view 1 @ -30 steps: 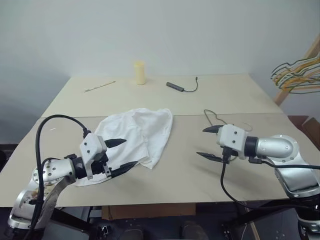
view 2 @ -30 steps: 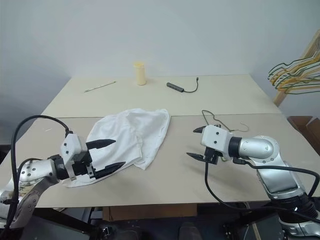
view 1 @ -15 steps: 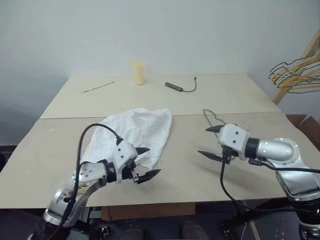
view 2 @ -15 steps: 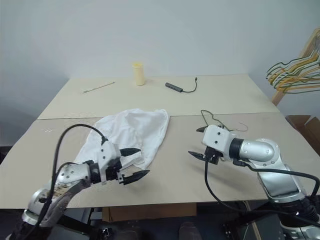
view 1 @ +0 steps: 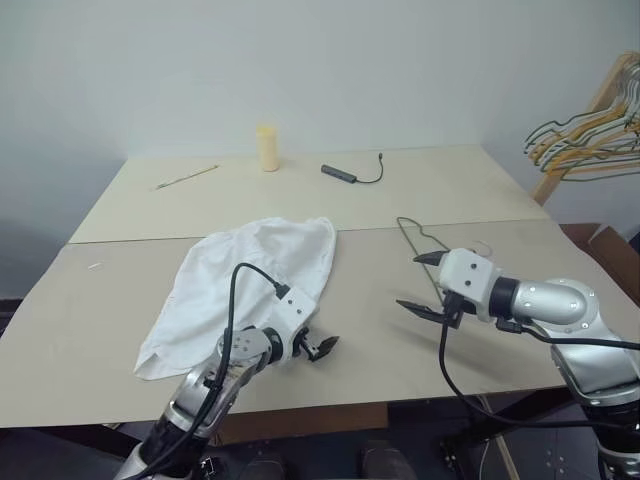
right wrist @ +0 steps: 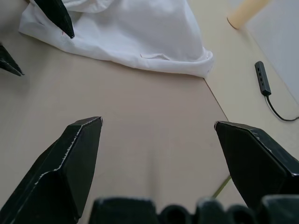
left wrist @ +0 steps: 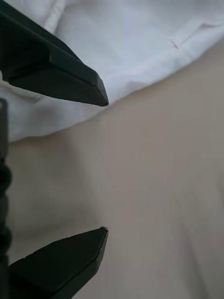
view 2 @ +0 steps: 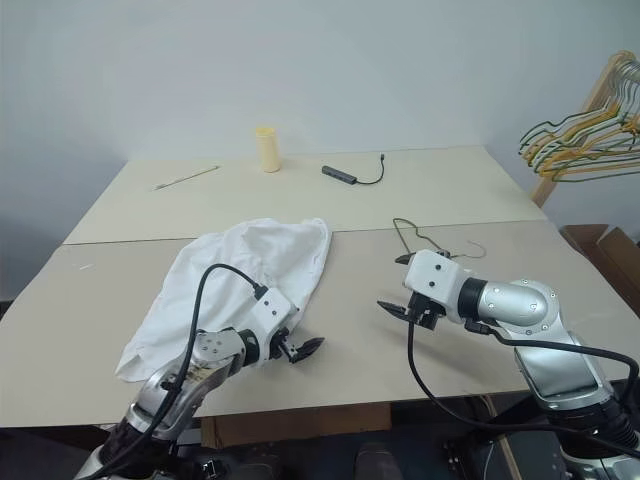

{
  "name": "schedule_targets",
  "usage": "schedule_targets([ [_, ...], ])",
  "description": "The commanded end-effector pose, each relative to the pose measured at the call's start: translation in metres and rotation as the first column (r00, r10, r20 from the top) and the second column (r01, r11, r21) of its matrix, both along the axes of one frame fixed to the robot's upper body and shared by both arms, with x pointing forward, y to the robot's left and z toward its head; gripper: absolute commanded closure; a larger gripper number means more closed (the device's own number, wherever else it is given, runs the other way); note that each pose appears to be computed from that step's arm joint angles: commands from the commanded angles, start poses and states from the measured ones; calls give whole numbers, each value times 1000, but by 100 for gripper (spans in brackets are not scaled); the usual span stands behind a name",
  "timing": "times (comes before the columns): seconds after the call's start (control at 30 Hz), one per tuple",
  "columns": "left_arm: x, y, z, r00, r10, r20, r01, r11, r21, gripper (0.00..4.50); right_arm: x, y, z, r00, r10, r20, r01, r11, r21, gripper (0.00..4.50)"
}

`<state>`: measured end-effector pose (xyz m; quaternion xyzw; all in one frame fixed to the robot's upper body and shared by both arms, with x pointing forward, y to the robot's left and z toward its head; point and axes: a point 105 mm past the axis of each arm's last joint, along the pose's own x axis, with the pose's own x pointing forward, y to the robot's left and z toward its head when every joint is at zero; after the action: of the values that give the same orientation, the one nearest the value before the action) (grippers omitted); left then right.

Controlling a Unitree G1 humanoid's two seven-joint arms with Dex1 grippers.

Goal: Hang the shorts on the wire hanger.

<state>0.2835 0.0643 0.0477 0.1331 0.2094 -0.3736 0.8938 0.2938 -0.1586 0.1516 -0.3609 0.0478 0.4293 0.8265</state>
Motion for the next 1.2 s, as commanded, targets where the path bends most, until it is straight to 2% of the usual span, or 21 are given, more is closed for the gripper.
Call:
schedule_targets([
  [0.03,9,10,3,997,73,-5,-73,997,28,0,-1,4,12,999,12,51,-12,1000,6,4],
  [0.27,4,23,-10,995,70,-72,-62,992,113,0,0,6,11,998,9,54,-10,1000,5,4],
  [0.3,3,23,-10,994,69,-79,-61,992,109,19,0,6,11,998,9,55,-9,1000,5,0],
  [0.37,3,24,-10,992,80,-99,-69,992,108,60,1,6,11,998,6,57,-7,1000,3,0],
  [0.57,1,37,-18,987,104,-121,-77,974,213,255,1,6,12,998,3,56,-3,1000,3,0],
  [0.7,3,44,-16,984,127,-126,-97,970,223,386,0,7,11,999,2,55,-2,1000,3,0],
  [0.77,4,41,-4,989,103,-104,-83,981,177,447,1,7,12,998,2,56,-2,1000,5,0],
  [0.87,1,33,14,996,37,-75,-28,992,120,447,3,8,12,998,3,59,-3,1000,7,0],
  [0.93,-8,24,24,997,-60,-53,65,994,83,447,5,9,12,998,7,63,-7,1000,4,0],
  [1.1,-50,10,56,945,-318,-78,308,944,-122,447,15,10,6,993,45,113,-34,995,-99,0],
  [1.2,-68,22,57,920,-368,-133,349,925,-148,447,25,15,0,983,100,156,-70,979,-191,0],
])
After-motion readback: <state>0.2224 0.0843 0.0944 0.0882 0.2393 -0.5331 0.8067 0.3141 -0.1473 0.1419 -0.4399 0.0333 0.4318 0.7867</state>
